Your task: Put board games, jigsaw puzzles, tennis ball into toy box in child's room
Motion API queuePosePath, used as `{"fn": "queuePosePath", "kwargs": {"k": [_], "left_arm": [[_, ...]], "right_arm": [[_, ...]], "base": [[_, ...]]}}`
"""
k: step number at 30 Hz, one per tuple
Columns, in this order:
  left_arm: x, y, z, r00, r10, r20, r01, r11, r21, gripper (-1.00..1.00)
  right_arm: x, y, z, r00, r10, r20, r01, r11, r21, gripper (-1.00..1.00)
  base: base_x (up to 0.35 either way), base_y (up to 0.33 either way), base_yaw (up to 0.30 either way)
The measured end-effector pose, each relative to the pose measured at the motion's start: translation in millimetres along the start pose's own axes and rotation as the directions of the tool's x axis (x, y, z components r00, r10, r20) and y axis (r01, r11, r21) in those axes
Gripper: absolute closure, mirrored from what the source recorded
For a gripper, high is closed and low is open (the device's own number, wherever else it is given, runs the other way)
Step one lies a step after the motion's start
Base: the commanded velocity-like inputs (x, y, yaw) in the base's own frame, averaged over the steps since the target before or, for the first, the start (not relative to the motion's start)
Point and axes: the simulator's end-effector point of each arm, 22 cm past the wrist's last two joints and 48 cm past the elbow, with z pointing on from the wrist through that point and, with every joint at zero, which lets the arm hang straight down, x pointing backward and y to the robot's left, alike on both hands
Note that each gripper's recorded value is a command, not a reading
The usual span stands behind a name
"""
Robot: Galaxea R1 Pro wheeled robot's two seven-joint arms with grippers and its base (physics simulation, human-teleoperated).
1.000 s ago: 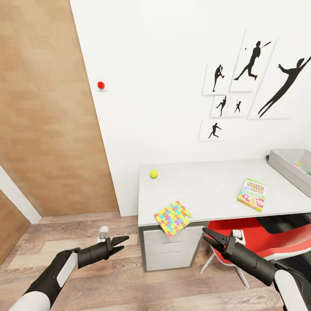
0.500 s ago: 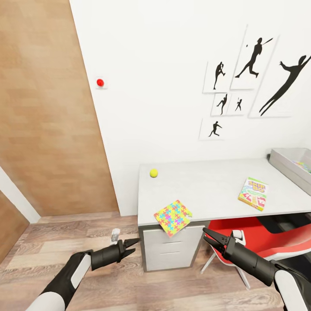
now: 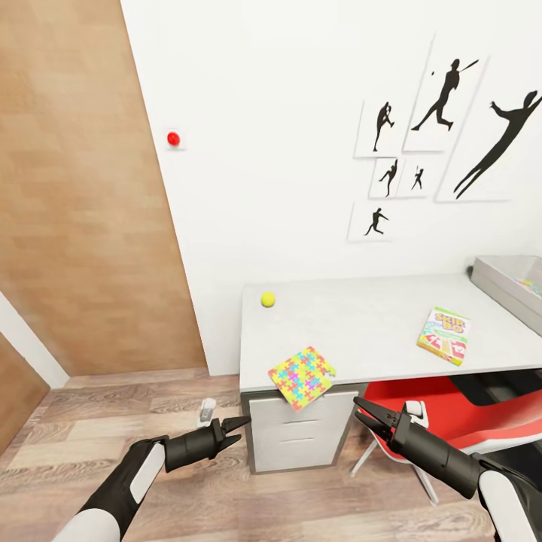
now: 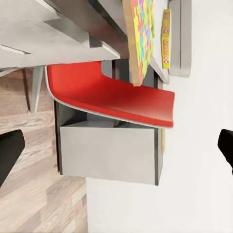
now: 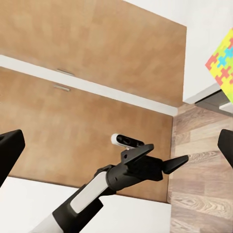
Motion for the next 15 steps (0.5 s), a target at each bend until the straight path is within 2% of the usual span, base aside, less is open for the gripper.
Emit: {"fn": "queuePosePath", "kwargs": {"k": [12,15], "left_arm": [[-2,14,4.0,1.0,-0.001,0.004,0.001,1.0,0.002,-1.0],[-2,17,5.4,1.0,-0.002,0.005,0.002,1.0,0.004,-1.0]], "right_arm": [[4,-15,4.2,1.0,0.004,0.0,-0.004,1.0,0.0,-1.0],[6,-27,5.9,1.0,0.004,0.001,-0.004,0.999,0.036,-1.0]], "base": [[0.0,0.0,0.0],[0.0,0.0,0.0]]}}
